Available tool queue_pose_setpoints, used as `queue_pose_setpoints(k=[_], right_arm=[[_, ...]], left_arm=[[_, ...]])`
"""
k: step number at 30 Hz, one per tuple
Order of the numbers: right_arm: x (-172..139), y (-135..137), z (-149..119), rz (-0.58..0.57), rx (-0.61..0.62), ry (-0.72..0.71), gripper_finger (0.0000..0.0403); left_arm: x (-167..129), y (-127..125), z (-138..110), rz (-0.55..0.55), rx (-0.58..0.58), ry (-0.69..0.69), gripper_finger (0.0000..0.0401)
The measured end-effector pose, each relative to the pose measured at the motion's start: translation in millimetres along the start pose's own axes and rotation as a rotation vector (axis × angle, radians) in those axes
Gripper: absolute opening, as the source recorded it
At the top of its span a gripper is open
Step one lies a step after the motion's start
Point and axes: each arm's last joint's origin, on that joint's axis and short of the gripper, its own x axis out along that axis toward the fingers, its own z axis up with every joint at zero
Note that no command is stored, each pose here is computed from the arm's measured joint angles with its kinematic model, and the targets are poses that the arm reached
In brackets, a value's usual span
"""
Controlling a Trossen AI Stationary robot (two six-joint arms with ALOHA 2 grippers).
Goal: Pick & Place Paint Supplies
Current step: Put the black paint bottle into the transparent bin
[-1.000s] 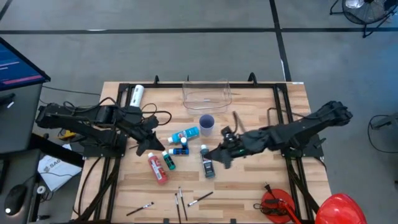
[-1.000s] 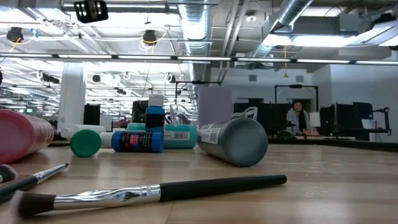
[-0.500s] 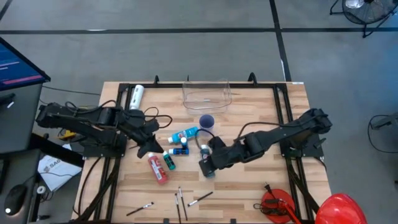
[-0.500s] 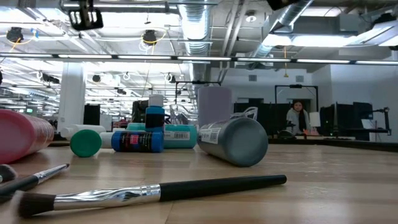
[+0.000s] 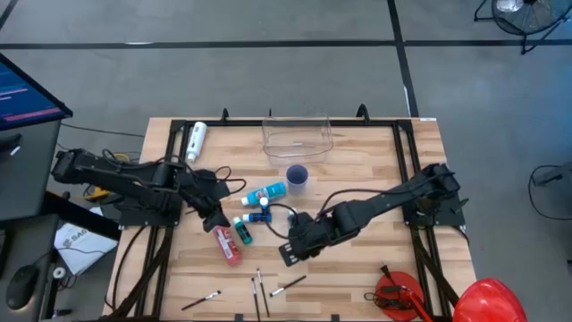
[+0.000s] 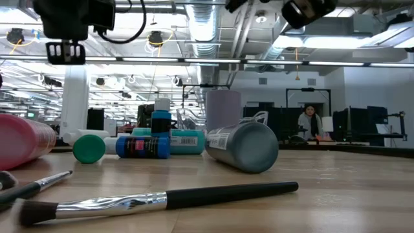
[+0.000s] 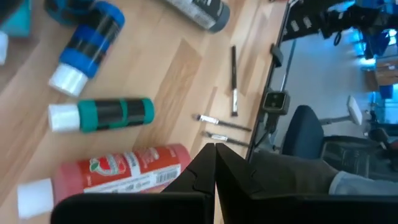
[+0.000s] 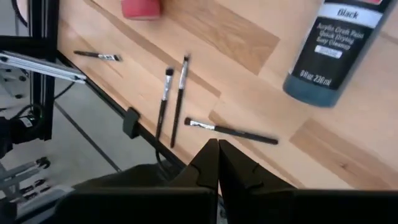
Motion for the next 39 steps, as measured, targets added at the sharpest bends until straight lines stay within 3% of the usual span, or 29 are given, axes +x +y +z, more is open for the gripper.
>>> queue_pose_setpoints(k=[21,34,39], right_arm=[[-2,-1,22,0.014,-0.004,-0.011,0.0],[-2,1,19,0.05,-0.022,0.061,0.0],[-2,-4,18,-0.01,0.07,0.07,0.0024]], left_arm=[[3,3,-2,-0.001,0.01,0.006,0.0002],[3,3,-2,-0.007,0.011,0.008,0.0002],[3,3,-1,-0.009,0.013,0.007,0.0002]])
